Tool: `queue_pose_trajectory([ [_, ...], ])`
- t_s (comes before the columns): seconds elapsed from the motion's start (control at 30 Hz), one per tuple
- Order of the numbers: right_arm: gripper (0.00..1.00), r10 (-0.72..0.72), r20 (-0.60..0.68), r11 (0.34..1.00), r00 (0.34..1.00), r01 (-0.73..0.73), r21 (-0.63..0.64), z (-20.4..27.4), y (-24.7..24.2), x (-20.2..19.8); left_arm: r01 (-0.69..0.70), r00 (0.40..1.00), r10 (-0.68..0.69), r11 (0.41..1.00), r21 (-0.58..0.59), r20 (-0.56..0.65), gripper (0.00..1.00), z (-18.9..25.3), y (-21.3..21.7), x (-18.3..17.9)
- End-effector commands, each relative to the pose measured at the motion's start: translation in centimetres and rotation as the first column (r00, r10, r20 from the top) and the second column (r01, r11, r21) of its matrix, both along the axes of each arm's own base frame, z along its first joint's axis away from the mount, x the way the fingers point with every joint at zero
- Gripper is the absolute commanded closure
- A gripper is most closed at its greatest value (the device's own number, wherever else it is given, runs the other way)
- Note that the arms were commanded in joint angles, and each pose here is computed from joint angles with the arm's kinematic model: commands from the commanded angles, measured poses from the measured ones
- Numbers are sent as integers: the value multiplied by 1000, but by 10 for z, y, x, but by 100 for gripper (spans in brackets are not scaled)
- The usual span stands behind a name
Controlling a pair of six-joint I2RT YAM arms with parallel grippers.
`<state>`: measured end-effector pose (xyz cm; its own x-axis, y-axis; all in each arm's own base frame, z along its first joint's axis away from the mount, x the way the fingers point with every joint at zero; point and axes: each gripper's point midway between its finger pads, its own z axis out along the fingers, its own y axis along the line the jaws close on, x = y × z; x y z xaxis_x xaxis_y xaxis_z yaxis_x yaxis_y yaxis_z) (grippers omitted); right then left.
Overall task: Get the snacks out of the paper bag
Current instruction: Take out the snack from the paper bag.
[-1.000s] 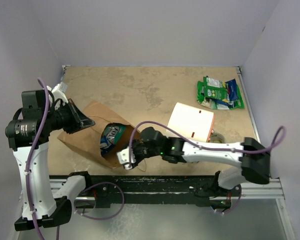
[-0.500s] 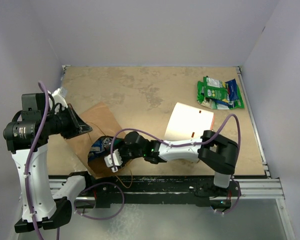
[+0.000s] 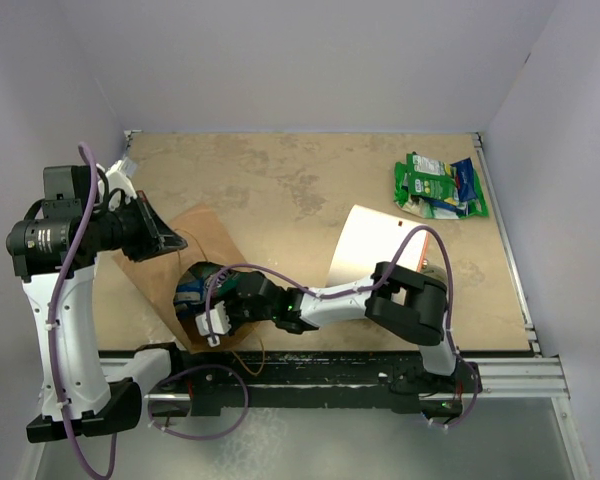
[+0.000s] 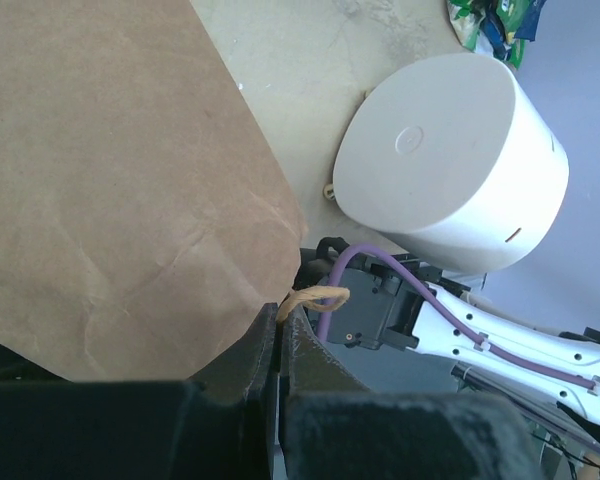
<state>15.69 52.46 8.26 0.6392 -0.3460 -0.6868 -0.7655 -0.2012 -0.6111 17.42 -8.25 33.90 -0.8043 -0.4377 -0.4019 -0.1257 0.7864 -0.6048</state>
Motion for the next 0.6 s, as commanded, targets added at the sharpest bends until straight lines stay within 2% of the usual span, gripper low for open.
queue_pose_trajectory([
  [0.0,65,-11,10,998,1000,11,68,25,13,4,27,995,-27,1000,-5,91,100,18,-3,7],
  [0.17,59,-73,-11,994,997,74,77,20,16,13,24,995,-22,1000,-18,95,100,20,-5,7],
  [0.33,66,-102,0,990,995,102,99,14,25,21,27,995,-25,999,-26,98,100,22,-6,9],
  [0.57,66,-117,10,983,993,114,141,12,40,28,26,994,-23,999,-29,110,100,26,-7,9],
])
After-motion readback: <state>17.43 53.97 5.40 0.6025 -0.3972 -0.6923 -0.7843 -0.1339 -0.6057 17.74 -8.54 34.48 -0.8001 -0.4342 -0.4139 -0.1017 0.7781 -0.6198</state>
